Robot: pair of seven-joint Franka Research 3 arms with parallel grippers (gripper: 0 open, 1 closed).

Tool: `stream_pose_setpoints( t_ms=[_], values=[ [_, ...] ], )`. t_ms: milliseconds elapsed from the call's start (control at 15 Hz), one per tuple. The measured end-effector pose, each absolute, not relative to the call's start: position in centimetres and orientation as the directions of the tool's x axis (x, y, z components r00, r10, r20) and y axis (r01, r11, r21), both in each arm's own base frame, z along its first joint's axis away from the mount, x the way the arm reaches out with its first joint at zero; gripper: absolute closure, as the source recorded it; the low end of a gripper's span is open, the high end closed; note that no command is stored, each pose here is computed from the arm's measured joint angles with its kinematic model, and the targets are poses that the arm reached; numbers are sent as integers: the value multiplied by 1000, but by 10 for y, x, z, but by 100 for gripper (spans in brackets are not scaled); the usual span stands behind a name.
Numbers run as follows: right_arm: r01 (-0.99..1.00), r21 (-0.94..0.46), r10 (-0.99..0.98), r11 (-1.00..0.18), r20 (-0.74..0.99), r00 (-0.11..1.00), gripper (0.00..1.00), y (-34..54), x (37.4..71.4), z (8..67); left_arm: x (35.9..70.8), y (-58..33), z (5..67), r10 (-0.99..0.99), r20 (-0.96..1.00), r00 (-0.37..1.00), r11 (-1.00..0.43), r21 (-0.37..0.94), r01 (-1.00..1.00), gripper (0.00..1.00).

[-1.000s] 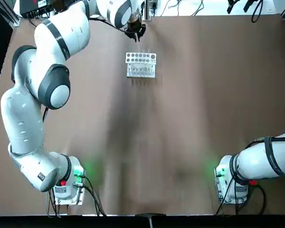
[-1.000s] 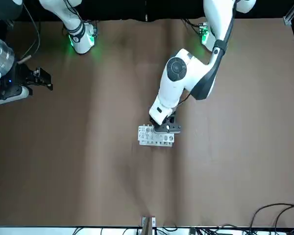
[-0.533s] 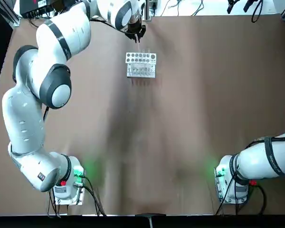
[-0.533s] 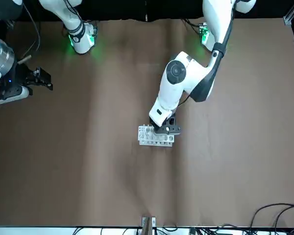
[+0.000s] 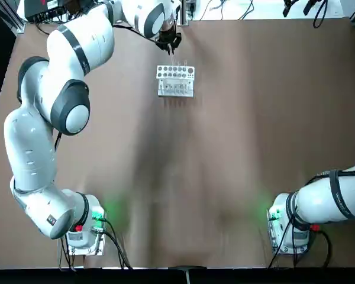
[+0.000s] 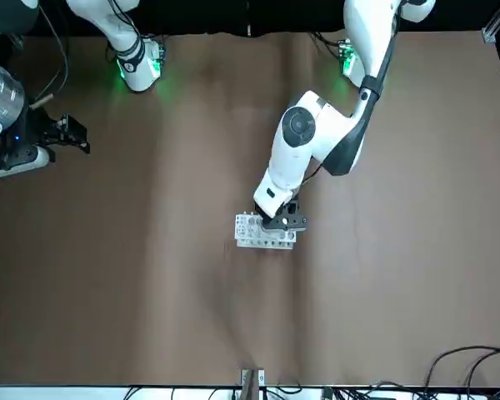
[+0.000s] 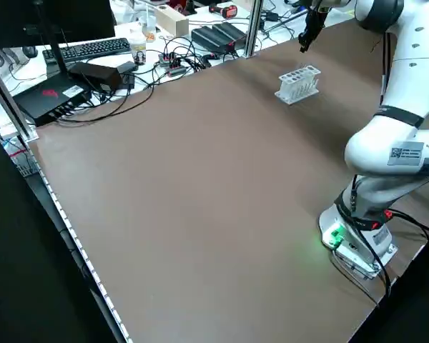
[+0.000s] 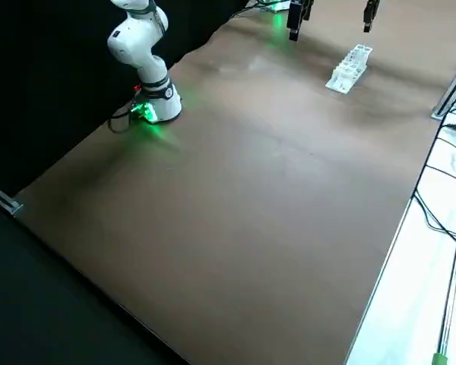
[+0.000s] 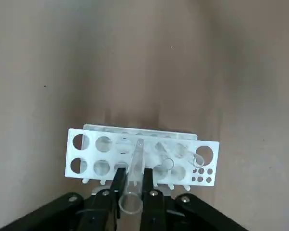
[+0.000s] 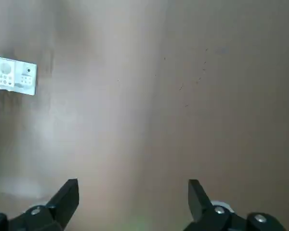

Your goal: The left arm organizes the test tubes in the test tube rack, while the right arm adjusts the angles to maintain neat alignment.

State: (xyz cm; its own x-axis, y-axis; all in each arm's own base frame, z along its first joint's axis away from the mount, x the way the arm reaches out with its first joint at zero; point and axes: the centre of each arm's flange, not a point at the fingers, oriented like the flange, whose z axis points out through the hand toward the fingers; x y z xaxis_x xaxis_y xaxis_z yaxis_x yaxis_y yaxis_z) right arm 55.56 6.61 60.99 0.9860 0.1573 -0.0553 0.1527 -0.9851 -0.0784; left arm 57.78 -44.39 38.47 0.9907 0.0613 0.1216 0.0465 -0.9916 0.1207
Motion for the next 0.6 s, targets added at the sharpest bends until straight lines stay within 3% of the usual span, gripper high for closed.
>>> stream_pose_setpoints(
  t_ms=[600],
  values=[
    [153,-78,157,-985,-55,986,0,66,556,610,577,-448,377,57,123,991,-992,123,42,81]
  ],
)
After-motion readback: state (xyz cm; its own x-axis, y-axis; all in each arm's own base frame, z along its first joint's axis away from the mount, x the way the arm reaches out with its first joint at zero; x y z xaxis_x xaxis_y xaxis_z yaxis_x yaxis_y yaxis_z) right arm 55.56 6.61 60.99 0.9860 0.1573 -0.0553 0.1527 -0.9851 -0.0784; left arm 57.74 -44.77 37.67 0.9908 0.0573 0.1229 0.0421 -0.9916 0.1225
